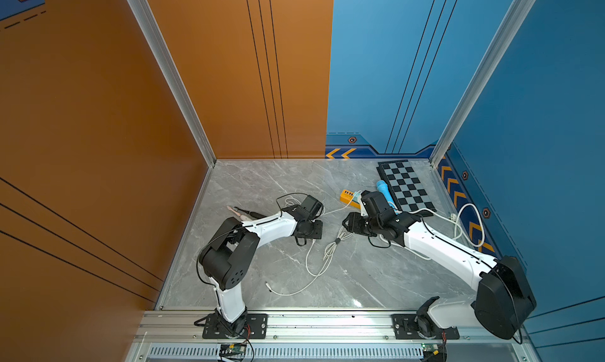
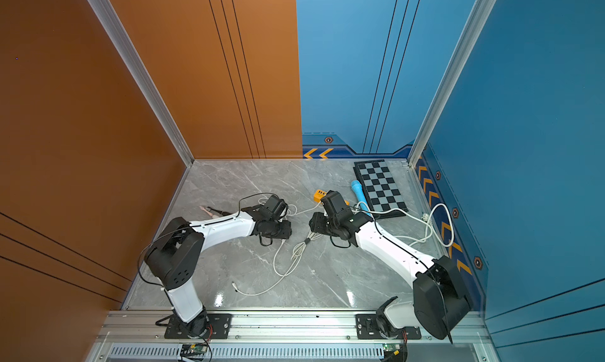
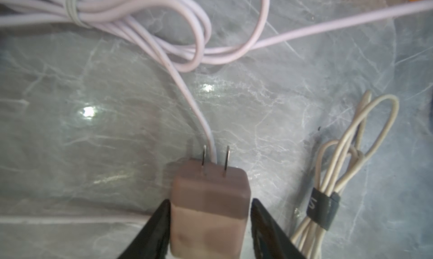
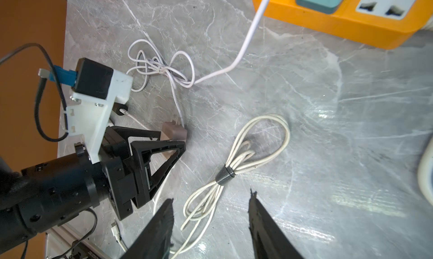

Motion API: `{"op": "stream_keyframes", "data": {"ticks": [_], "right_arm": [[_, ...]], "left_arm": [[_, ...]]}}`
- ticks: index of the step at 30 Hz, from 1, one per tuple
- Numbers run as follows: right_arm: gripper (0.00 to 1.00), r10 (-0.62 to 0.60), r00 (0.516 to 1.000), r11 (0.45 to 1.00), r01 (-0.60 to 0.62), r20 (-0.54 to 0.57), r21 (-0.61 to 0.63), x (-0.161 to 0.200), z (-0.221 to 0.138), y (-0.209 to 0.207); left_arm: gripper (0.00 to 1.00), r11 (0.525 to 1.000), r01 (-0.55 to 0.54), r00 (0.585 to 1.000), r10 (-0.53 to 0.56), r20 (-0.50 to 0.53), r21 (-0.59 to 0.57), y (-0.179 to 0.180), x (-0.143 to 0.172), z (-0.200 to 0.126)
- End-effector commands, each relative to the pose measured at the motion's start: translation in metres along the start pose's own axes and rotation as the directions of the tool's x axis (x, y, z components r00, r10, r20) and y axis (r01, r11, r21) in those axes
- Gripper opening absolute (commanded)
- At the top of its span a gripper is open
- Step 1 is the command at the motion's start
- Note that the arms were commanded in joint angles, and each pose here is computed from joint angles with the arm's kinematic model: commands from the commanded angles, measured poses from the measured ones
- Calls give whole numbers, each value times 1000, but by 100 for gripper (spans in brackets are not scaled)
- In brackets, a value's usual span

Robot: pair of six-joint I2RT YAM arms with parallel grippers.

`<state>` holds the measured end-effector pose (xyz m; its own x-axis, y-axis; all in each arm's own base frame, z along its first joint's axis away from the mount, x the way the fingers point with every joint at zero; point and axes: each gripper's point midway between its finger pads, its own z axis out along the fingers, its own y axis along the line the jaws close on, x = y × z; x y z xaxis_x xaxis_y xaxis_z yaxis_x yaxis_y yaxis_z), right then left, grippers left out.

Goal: Charge the electric toothbrush
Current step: Place the plug at the center of the board, then pick up the charging cable from the center of the board.

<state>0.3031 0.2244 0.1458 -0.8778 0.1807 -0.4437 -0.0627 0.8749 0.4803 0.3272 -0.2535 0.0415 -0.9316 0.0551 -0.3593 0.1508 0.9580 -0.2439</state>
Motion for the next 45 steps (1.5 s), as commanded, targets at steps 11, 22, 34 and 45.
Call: {"op": "stream_keyframes", "data": {"ticks": [11,22,34,45], "right_arm": [[55,-139,990,990,139,15,0,-23,-11,12],[55,-201,978,976,197,-48,-88,-19,2,31],[55,-182,982,979,178,-42,-95,-18,-4,32],[56,-168,986,981,165,-24,-99,-22,-12,38]], "left_arm": [[53,800,334,918,-396,-20,-498,135,108,-106],[45,611,581,722,-692,-6,-538,151,197,-117],[33,693,548,770,-637,-41,-470,146,174,-80],[9,679,527,770,-635,-50,-511,166,195,-71]]}}
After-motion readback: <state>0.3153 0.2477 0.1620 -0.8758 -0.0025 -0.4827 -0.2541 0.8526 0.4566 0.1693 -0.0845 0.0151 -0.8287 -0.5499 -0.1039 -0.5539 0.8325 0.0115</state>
